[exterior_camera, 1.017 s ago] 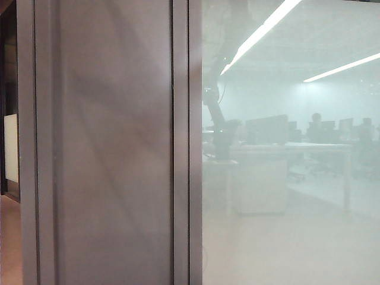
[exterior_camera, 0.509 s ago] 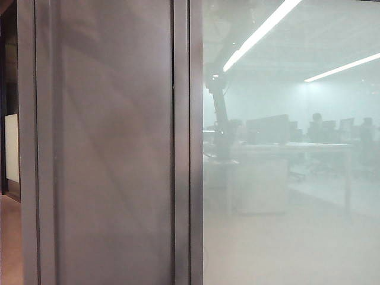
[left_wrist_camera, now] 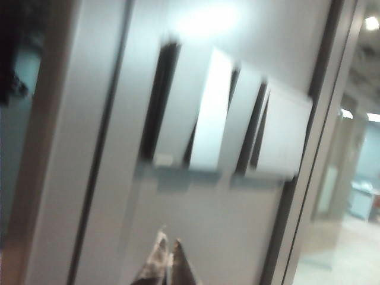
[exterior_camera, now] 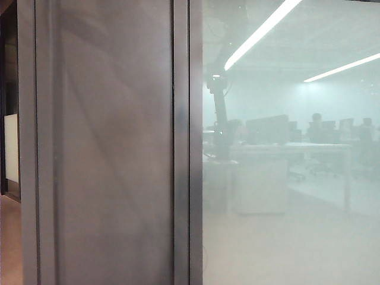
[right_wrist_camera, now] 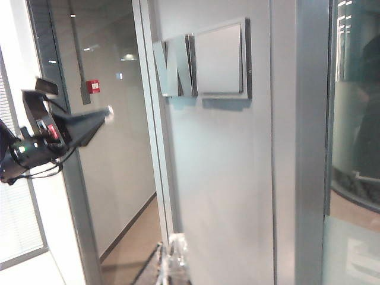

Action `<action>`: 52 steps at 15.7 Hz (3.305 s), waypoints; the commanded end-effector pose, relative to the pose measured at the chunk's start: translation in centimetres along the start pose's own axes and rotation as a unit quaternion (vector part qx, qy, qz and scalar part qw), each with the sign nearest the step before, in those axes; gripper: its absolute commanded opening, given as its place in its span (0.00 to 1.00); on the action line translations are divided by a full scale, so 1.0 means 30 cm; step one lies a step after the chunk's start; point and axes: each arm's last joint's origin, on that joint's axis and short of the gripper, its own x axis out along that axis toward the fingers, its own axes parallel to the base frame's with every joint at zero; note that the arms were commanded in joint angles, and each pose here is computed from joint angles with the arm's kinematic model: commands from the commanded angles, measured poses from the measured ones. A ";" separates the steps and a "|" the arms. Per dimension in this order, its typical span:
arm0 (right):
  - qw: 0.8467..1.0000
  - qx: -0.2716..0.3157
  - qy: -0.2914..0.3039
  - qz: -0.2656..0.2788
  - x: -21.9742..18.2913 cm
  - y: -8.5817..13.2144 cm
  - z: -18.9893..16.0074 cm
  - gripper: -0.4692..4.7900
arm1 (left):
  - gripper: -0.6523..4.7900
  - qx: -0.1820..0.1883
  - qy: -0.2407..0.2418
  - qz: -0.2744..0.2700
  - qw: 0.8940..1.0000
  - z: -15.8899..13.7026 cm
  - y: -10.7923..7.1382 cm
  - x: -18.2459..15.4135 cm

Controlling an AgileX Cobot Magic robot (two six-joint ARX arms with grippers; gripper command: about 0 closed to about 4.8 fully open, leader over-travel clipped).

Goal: Raise the arm to find the leftmost switch on the wall and turn off the lights.

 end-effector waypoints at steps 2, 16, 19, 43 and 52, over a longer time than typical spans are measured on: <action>1.000 -0.001 -0.005 0.014 0.012 0.019 0.004 0.08 | 0.11 -0.016 -0.052 -0.054 0.997 0.021 -0.013 0.037; 1.000 0.012 -0.004 0.017 0.012 0.019 0.004 0.08 | 0.11 0.004 -0.136 -0.057 0.989 0.132 -0.030 0.290; 1.000 0.012 -0.004 0.017 0.012 0.020 0.005 0.08 | 0.11 0.000 -0.133 -0.040 0.990 0.109 -0.011 0.314; 0.998 0.015 -0.045 0.043 0.050 0.070 0.023 0.08 | 0.11 -0.024 -0.126 -0.032 0.991 0.024 0.048 0.398; 0.998 0.010 -0.049 0.044 0.049 0.071 0.026 0.08 | 0.11 0.040 -0.040 -0.054 0.997 0.159 -0.076 0.201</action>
